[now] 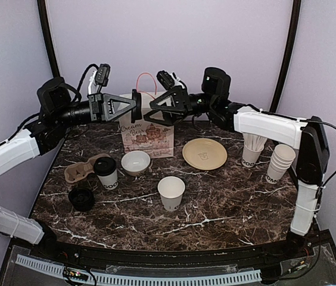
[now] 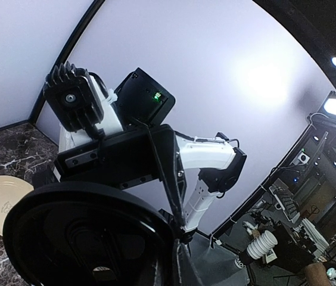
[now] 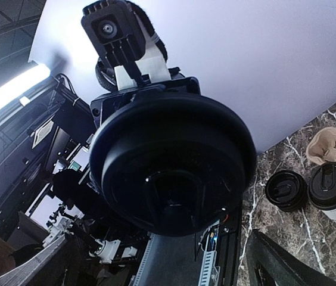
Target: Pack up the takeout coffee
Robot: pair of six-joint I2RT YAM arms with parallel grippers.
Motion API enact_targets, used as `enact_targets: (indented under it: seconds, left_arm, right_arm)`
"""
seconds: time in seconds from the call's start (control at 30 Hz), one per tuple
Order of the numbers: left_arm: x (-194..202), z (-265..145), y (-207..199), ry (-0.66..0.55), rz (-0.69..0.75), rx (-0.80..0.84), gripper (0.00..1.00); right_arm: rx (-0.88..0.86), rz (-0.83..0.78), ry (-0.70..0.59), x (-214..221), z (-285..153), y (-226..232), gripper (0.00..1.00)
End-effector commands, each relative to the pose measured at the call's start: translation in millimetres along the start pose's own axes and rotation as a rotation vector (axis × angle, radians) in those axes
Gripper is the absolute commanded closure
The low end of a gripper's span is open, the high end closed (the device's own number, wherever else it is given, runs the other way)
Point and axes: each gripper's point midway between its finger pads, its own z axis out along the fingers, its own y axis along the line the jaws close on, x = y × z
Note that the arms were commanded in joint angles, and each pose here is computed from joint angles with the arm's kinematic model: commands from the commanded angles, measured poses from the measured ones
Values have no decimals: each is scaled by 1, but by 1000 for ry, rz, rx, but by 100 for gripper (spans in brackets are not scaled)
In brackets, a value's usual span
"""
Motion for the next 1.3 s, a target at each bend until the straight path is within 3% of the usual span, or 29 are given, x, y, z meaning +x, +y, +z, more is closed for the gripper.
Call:
enact_targets:
  seconds: [0.0, 0.3, 1.0, 1.27]
  left_arm:
    - [1, 3, -7, 6, 20, 41, 97]
    - [6, 7, -4, 24, 6, 41, 97]
    - [8, 13, -14, 33, 3, 66, 97]
    - [3, 12, -20, 26, 22, 51, 97]
  right_arm:
    - [-53, -48, 0, -10, 9, 21, 3]
    - [-50, -37, -2, -10, 15, 16, 15]
    - [-3, 0, -8, -9, 15, 0, 8]
    - [58, 25, -31, -12, -1, -12, 12]
